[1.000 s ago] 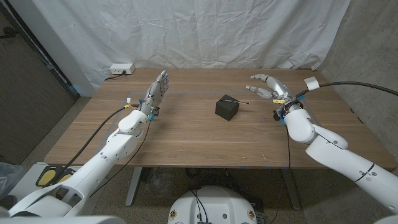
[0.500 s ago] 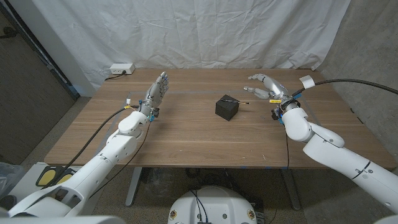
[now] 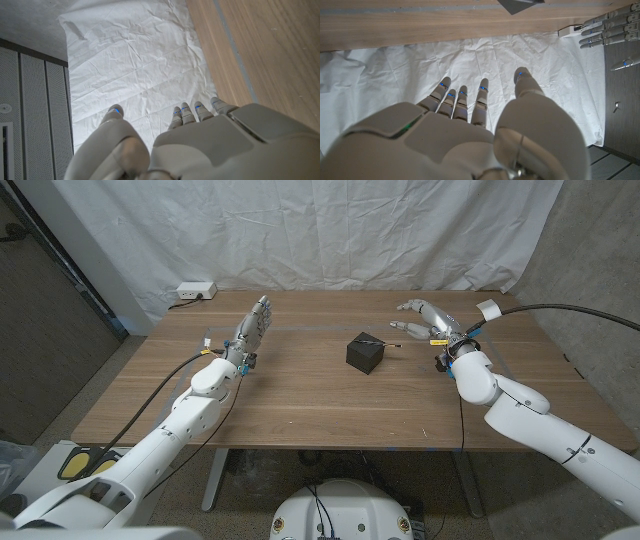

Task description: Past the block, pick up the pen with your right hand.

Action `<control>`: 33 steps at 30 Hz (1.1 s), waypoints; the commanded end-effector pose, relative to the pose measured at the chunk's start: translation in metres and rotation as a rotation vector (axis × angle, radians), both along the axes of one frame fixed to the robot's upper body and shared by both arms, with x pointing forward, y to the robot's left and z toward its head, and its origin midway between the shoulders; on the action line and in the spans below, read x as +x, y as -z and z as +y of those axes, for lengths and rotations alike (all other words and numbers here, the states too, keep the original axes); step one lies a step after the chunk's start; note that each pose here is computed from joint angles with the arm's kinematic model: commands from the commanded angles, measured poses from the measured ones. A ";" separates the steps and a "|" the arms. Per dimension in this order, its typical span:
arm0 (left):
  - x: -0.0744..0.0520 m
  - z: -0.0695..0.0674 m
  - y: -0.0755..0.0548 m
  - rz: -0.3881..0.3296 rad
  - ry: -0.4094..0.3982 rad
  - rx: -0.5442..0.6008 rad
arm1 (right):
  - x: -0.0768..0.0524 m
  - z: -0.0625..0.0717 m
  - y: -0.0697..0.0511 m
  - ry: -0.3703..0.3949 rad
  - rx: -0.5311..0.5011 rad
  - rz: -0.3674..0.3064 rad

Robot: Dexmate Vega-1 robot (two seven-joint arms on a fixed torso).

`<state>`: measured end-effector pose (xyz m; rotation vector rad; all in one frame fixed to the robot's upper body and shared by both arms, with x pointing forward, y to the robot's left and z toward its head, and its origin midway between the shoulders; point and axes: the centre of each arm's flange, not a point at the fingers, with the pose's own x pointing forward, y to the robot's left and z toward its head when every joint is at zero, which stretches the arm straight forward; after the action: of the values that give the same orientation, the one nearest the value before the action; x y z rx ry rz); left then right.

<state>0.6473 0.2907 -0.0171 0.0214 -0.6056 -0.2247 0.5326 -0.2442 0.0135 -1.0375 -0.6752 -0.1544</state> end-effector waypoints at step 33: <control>0.000 -0.011 -0.002 0.002 0.003 -0.002 | -0.002 -0.001 0.005 0.080 -0.102 -0.001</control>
<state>0.6491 0.2839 -0.0154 0.0207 -0.5985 -0.2217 0.5336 -0.2468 0.0127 -1.1255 -0.6546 -0.1832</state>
